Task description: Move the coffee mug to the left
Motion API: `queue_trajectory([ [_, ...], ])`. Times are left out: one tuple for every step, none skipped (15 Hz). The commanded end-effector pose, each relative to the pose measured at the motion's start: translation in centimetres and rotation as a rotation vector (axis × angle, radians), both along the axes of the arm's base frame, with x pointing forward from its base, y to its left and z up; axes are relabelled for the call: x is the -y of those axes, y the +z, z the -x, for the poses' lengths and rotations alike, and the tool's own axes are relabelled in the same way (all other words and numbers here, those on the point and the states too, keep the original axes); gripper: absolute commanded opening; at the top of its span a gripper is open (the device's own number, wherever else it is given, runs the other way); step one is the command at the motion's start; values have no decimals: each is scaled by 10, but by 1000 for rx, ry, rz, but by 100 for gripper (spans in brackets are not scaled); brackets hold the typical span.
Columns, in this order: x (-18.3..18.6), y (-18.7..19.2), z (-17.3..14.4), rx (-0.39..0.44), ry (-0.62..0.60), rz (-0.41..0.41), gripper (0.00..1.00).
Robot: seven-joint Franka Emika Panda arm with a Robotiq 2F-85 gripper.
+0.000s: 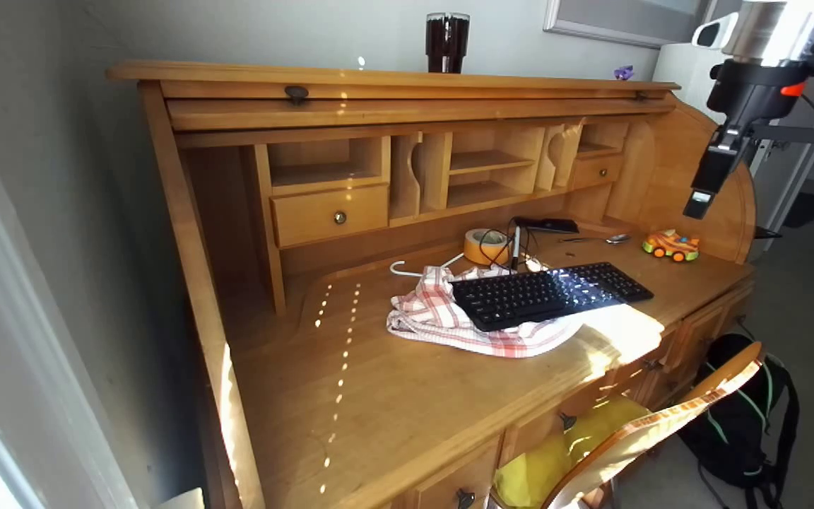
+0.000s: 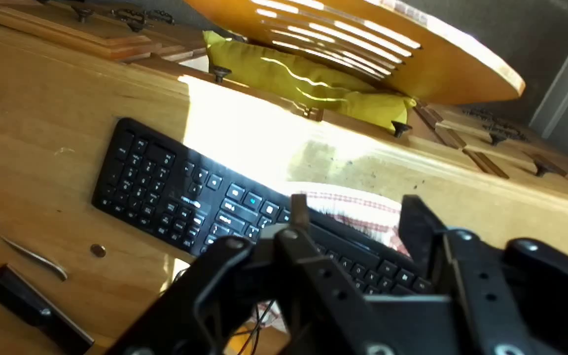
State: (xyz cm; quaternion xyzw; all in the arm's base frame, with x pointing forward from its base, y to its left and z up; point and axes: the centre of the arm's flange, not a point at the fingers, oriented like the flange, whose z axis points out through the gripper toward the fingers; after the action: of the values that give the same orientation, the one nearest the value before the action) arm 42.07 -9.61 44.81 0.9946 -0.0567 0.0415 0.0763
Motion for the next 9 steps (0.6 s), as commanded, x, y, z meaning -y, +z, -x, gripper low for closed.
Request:
queue_trajectory([
  [-13,26,-40,92,-78,9,18],
  [-16,36,-48,123,-86,8,11],
  [-18,45,-56,154,-91,11,5],
  [-19,55,-64,188,-92,8,0],
  [-20,64,-72,224,-79,-1,0],
  [-20,72,-79,260,-68,-3,0],
  [-21,82,-87,298,-53,-14,0],
  [-23,91,-95,347,-40,-18,0],
  [-24,98,-102,390,-27,-18,0],
])
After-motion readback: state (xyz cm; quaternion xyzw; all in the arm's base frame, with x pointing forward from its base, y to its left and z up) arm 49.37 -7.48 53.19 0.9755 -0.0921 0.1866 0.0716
